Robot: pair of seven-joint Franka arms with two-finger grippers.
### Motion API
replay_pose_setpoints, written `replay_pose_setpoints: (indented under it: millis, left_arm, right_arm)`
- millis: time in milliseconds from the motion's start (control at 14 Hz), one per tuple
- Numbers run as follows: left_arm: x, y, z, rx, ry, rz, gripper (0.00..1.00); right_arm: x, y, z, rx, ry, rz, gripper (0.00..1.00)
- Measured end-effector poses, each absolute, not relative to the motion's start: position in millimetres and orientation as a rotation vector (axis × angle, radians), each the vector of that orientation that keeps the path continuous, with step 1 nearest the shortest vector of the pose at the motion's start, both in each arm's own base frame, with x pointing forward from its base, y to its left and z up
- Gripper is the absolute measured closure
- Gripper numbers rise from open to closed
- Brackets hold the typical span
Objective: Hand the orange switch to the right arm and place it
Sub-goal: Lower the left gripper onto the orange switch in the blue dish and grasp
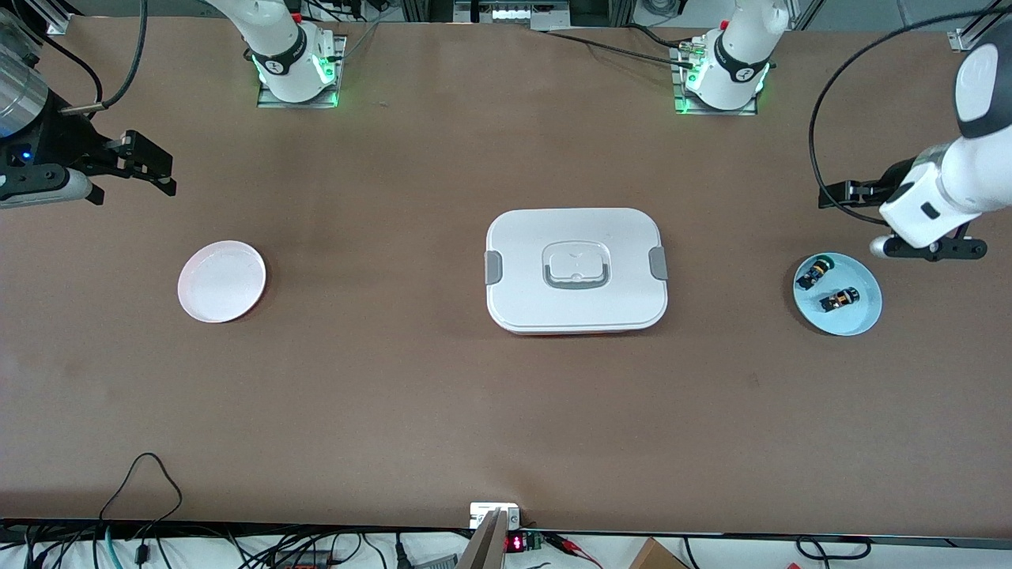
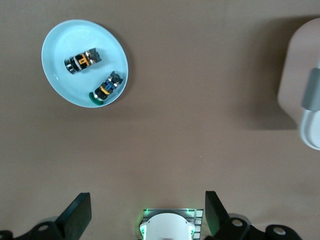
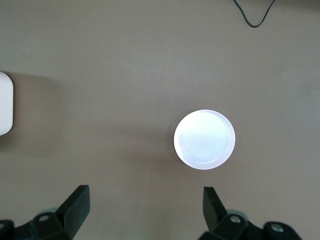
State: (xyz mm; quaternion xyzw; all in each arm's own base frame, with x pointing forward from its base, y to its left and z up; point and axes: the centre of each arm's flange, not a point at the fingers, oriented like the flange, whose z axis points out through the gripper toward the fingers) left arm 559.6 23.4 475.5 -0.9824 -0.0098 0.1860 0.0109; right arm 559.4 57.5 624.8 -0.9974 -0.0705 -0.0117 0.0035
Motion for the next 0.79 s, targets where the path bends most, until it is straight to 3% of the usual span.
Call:
replay_pose_setpoints:
  millis: [358, 788]
  left_arm:
    - [587.0, 126.1, 363.8, -3.060, -0.263, 0.626, 0.00]
    - [580.8, 192.2, 272.4, -3.088, -0.396, 0.474, 0.00]
  right_arm:
    - [559.4, 57.6, 624.9, -3.126, -0.221, -0.037, 0.00]
    - [559.3, 57.7, 625.0, -3.126, -0.221, -0.037, 0.00]
